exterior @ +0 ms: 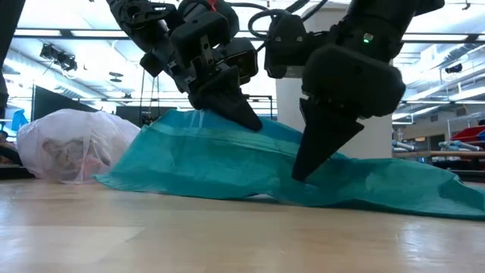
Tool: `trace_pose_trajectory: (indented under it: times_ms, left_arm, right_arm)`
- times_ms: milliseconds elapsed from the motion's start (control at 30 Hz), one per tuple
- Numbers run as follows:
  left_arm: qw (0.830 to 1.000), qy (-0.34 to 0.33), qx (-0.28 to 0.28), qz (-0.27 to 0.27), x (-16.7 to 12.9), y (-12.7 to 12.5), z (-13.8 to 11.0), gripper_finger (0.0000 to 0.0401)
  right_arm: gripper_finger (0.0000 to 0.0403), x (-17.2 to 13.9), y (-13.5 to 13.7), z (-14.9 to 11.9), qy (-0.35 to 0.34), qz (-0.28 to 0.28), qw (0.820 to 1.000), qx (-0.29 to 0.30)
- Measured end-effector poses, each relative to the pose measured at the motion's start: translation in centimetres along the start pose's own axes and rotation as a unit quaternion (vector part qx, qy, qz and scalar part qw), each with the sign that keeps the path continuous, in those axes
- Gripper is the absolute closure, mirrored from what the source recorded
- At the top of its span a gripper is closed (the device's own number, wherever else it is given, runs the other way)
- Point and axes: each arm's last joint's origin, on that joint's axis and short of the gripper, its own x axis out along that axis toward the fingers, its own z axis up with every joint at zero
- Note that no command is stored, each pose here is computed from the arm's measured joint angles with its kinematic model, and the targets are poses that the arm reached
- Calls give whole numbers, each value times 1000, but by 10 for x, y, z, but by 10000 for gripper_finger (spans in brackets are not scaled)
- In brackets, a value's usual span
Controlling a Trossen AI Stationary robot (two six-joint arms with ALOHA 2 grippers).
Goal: Place trash/remove bag and relplace
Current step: Put the blue trash bag into the white trash bin
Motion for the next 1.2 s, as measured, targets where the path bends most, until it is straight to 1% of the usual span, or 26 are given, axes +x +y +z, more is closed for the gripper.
trace_pose_trajectory:
  times_ms: [67,167,233,300,433,667,800,1000,1067,1200]
  left_arm:
    - [1000,0,6,1,0,0,0,401]
    - [1000,-3,6,15,0,1,0,401]
    - [1000,-5,6,18,0,2,0,401]
    - [1000,-4,6,18,0,2,0,401]
    - [1000,2,5,18,0,1,-1,401]
    - [1000,6,3,19,0,1,-2,400]
    - [1000,7,2,20,0,1,-2,400]
    - [999,28,-5,27,0,3,-6,400]
    - [999,30,-6,31,0,3,-7,400]
    - [999,19,-3,30,0,2,-5,399]
  right_arm:
    - [394,-1,2,3,-10,16,1000,7]
    - [394,-3,11,13,-49,70,996,18]
    - [395,-5,16,18,-67,112,991,15]
    - [394,-8,18,22,-84,129,988,19]
    - [375,-11,15,25,-92,111,989,19]
    - [309,-6,6,22,-64,84,994,-9]
    - [282,-9,5,24,-75,80,993,-31]
    - [275,-19,0,30,-102,36,993,-53]
    - [275,-19,-3,31,-97,26,993,-60]
    - [275,-17,-7,28,-73,30,995,-55]
